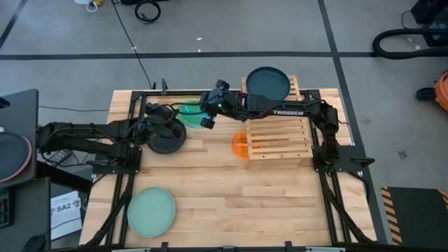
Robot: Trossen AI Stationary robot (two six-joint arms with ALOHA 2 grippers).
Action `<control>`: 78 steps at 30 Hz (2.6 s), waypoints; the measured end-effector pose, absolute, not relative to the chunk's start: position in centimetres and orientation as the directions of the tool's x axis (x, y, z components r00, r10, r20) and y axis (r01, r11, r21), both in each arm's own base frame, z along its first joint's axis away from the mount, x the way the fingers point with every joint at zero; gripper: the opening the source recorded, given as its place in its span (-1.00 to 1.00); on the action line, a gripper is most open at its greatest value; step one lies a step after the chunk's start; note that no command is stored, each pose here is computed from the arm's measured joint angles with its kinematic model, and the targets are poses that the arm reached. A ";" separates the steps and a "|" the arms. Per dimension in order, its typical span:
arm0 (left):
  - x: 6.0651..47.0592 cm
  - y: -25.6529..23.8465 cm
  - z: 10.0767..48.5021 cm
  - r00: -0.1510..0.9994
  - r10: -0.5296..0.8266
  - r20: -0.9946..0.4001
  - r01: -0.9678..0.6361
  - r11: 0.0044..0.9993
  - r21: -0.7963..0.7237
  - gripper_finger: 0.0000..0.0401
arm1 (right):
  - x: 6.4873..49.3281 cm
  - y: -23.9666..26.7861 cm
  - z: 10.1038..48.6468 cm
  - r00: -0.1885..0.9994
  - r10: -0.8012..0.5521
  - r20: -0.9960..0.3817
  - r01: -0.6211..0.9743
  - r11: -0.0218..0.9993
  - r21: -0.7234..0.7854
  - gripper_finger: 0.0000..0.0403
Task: Place and stack plates onto a shelf
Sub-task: Put the light blue plate on the shelf
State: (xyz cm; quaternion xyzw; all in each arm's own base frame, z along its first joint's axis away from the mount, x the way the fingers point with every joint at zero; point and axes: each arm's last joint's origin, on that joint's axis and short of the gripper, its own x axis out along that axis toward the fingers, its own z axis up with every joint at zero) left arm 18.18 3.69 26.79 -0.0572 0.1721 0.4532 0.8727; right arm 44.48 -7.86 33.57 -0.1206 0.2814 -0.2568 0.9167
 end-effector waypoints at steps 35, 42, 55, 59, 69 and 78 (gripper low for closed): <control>18.2 3.7 26.8 0.531 0.772 -0.349 -0.812 0.582 0.050 -0.46 | 44.2 -8.5 33.4 0.675 -0.570 -0.469 0.424 0.819 -0.387 -0.97; 18.2 3.7 26.8 0.532 0.772 -0.349 -0.813 0.581 0.046 -0.36 | 43.8 -8.8 33.6 0.644 -0.607 -0.466 0.451 0.793 -0.410 -0.97; 18.2 3.7 26.8 0.531 0.772 -0.350 -0.814 0.579 0.042 -0.35 | 38.1 -8.2 40.4 0.614 -0.691 -0.381 0.554 0.721 -0.415 -0.97; 18.2 3.7 26.8 0.531 0.772 -0.350 -0.814 0.579 0.042 -0.35 | 35.3 -7.7 42.8 0.621 -0.692 -0.367 0.593 0.722 -0.357 -0.97; 18.2 3.7 26.8 0.531 0.772 -0.350 -0.814 0.579 0.042 -0.35 | 26.9 -6.2 47.0 0.632 -0.650 -0.421 0.663 0.735 -0.140 -0.97; 18.2 3.7 26.8 0.531 0.772 -0.350 -0.814 0.579 0.042 -0.35 | 20.2 -4.5 48.0 0.676 -0.464 -0.572 0.608 0.790 0.079 -0.97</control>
